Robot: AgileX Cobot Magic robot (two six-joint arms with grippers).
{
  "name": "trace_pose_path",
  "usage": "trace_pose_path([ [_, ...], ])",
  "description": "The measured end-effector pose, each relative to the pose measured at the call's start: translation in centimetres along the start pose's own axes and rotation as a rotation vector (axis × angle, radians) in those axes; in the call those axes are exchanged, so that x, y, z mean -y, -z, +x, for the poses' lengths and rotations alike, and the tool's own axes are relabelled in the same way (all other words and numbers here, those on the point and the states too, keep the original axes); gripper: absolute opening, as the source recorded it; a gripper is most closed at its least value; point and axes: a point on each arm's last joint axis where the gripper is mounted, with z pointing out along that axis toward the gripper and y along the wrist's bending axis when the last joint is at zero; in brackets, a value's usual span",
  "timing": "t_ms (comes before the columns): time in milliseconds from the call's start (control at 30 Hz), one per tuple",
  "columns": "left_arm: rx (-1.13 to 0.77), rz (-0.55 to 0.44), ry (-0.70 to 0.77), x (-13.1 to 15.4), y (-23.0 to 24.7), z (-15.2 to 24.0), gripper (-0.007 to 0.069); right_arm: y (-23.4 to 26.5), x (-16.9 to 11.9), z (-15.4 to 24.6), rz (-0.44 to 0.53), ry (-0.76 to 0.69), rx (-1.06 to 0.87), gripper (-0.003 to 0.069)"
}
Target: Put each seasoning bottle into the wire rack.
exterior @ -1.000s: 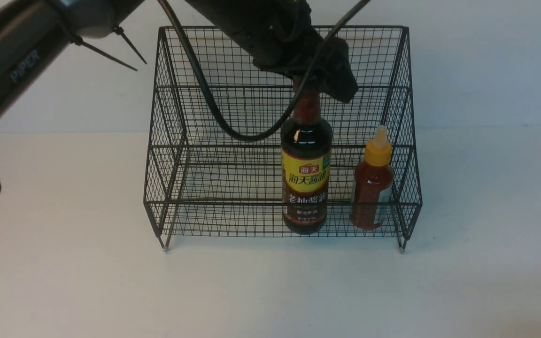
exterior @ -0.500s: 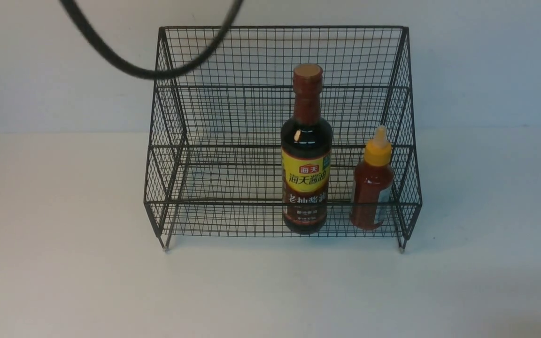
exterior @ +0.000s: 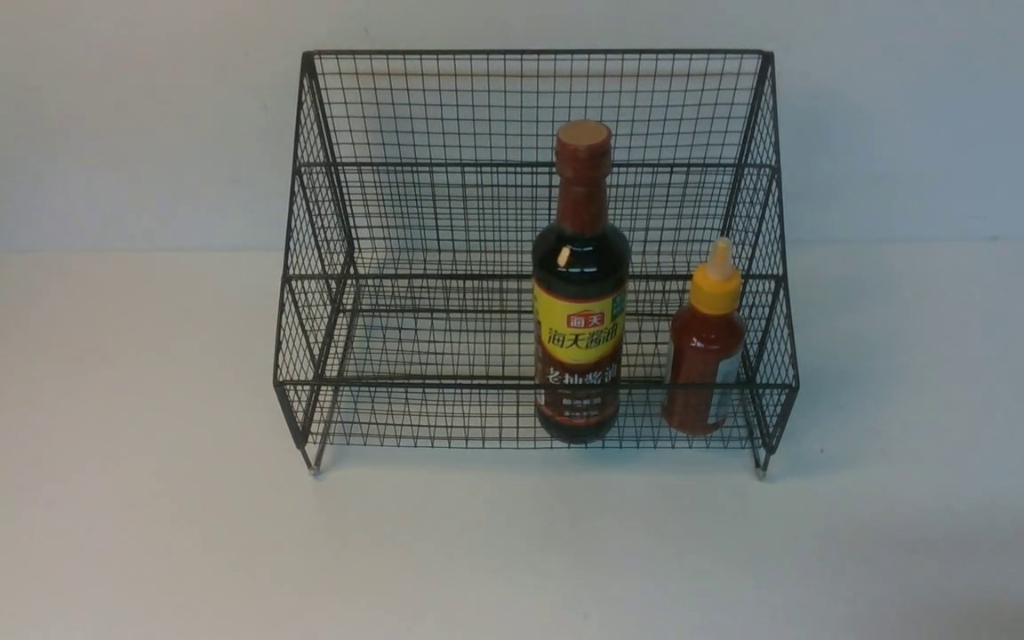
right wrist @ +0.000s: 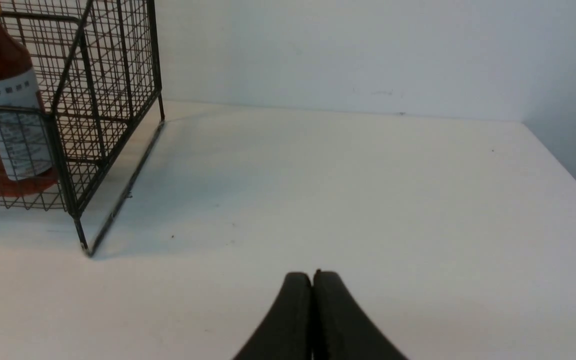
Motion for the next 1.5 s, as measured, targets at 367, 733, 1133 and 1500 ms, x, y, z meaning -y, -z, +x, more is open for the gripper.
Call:
trace_pose_path([
  [367, 0.051, 0.019, 0.105, 2.8, -2.1, 17.7, -0.0005, 0.0, 0.0, 0.0, 0.0, -0.033, 0.0, -0.0015],
  [733, 0.387, -0.074, 0.242, 3.2, -5.5, 28.5, -0.0005, 0.0, 0.0, 0.0, 0.0, -0.033, 0.0, -0.0015],
  [1133, 0.256, -0.085, 0.195, 3.4, -7.9, 32.5, -0.0005, 0.0, 0.0, 0.0, 0.0, -0.033, 0.0, -0.0015],
  [1500, 0.381, -0.384, 0.16, 2.2, -6.7, 34.7, -0.0005, 0.0, 0.0, 0.0, 0.0, -0.033, 0.0, -0.0015],
])
